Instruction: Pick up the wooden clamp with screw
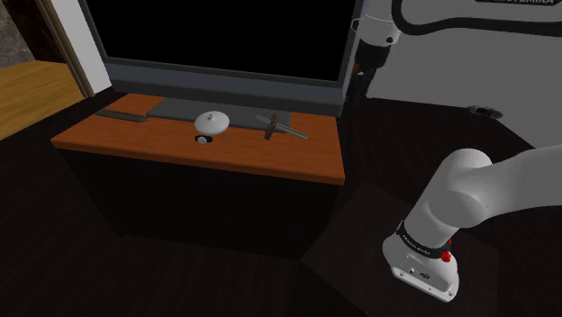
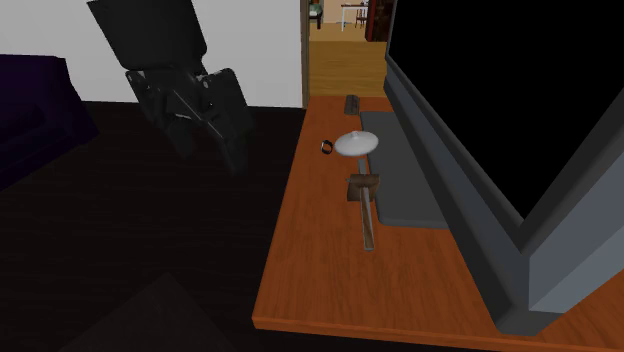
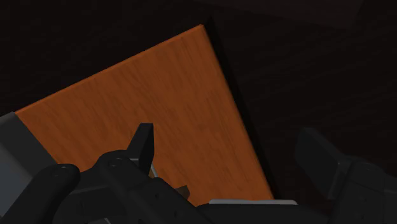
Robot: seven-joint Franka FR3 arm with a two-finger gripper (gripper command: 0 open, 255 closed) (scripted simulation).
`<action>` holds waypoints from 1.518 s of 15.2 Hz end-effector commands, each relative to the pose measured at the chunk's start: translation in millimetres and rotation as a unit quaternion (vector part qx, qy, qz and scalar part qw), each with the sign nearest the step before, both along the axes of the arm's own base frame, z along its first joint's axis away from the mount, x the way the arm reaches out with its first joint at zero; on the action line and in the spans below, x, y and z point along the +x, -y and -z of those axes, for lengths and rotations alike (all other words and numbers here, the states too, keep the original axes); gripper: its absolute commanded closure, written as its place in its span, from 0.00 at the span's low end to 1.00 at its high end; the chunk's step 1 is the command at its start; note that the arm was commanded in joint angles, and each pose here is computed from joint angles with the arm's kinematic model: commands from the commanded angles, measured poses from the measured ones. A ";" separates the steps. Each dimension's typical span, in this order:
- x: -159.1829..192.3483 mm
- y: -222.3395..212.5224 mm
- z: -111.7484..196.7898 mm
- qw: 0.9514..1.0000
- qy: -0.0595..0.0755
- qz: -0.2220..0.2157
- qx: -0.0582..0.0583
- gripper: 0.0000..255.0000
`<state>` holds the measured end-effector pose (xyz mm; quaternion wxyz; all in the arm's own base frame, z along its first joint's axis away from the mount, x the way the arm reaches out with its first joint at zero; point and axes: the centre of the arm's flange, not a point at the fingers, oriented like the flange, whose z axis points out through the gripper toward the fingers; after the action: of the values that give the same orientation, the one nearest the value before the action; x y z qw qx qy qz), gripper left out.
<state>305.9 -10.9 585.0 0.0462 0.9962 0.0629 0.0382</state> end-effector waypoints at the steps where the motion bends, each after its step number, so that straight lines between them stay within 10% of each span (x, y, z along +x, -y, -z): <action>1: 0.0 0.0 0.0 1.000 0.000 0.000 0.000 0.00; 12: 93.0 61.8 88.4 0.995 0.033 -0.092 0.030 0.00; 23: 201.0 99.7 173.0 0.979 0.066 -0.183 0.060 0.00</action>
<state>496.6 -106.5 421.2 -0.0157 0.9667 0.2300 0.1115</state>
